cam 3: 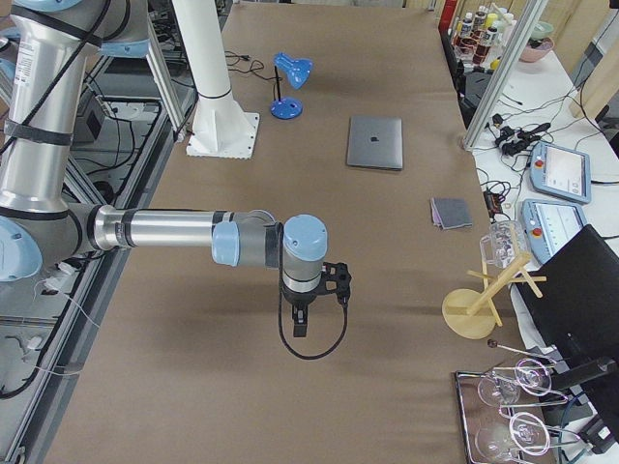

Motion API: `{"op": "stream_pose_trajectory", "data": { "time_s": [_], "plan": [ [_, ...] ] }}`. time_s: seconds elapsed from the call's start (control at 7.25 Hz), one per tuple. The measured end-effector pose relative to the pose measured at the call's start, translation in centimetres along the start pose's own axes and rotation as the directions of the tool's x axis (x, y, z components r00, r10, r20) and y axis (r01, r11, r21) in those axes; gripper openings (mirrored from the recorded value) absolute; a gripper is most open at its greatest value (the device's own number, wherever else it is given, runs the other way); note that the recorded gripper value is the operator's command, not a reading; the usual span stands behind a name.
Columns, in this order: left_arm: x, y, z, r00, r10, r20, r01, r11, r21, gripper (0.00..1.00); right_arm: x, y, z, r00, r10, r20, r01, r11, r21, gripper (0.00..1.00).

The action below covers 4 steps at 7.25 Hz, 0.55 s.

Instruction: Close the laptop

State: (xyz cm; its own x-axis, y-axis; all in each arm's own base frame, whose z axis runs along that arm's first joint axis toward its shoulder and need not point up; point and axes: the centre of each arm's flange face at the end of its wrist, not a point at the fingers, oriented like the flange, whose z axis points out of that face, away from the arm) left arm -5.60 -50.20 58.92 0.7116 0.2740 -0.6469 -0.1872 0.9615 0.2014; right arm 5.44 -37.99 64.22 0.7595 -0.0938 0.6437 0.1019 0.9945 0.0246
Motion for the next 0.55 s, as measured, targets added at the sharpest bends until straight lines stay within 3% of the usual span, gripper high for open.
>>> {"op": "stream_pose_trajectory", "data": {
  "time_s": [0.55],
  "plan": [
    [0.21,-0.08,-0.17,1.000,0.004,-0.001,-0.004,1.000,0.004,0.98,-0.02,-0.01,-0.02,1.000,0.001,0.000,-0.001,1.000,0.001,1.00]
  ]
}}
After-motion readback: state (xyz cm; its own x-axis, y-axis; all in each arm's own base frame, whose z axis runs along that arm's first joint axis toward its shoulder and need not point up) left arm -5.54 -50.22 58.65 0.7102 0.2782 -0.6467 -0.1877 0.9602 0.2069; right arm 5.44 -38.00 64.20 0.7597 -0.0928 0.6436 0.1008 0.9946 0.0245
